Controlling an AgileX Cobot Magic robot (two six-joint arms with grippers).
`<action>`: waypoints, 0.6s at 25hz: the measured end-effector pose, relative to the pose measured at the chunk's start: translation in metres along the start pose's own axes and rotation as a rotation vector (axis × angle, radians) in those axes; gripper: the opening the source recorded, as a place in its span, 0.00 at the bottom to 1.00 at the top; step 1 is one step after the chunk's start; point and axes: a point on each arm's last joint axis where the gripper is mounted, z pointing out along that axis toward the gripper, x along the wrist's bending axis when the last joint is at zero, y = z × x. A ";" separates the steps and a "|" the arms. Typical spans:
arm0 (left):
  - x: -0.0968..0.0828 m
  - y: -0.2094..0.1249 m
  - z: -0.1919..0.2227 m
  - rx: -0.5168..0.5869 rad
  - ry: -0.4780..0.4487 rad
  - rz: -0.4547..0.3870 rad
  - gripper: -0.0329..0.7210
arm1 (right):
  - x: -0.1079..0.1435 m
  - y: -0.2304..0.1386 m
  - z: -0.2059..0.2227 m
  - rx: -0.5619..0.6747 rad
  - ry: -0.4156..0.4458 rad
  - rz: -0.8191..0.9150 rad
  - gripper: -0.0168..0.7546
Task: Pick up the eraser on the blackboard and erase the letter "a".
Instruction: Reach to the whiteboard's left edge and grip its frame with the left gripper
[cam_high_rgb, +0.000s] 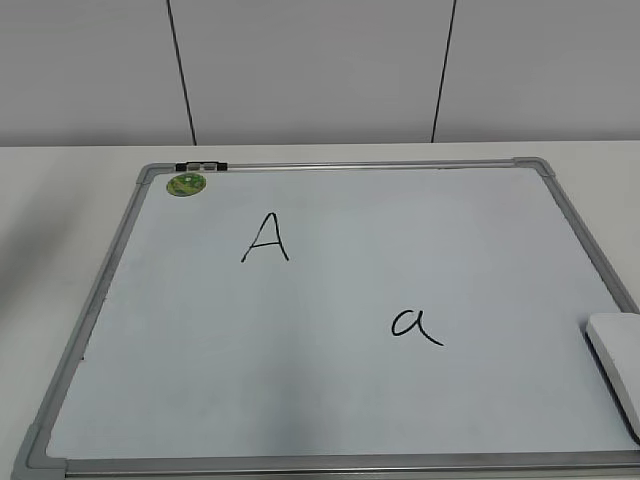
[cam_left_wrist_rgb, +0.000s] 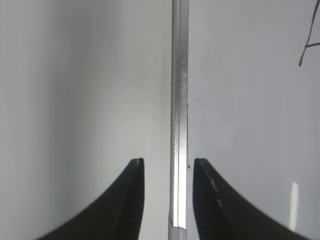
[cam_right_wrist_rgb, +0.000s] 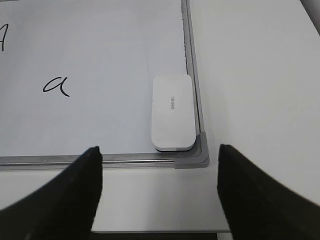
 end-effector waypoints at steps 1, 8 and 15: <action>-0.001 0.007 0.012 0.027 -0.003 -0.007 0.37 | 0.000 0.000 0.000 0.000 0.000 0.000 0.71; 0.002 0.033 0.080 0.170 0.026 -0.020 0.37 | 0.000 0.000 0.000 0.000 0.000 0.000 0.71; -0.022 0.049 0.122 0.212 0.073 0.108 0.37 | 0.000 0.000 0.000 0.000 0.000 0.000 0.71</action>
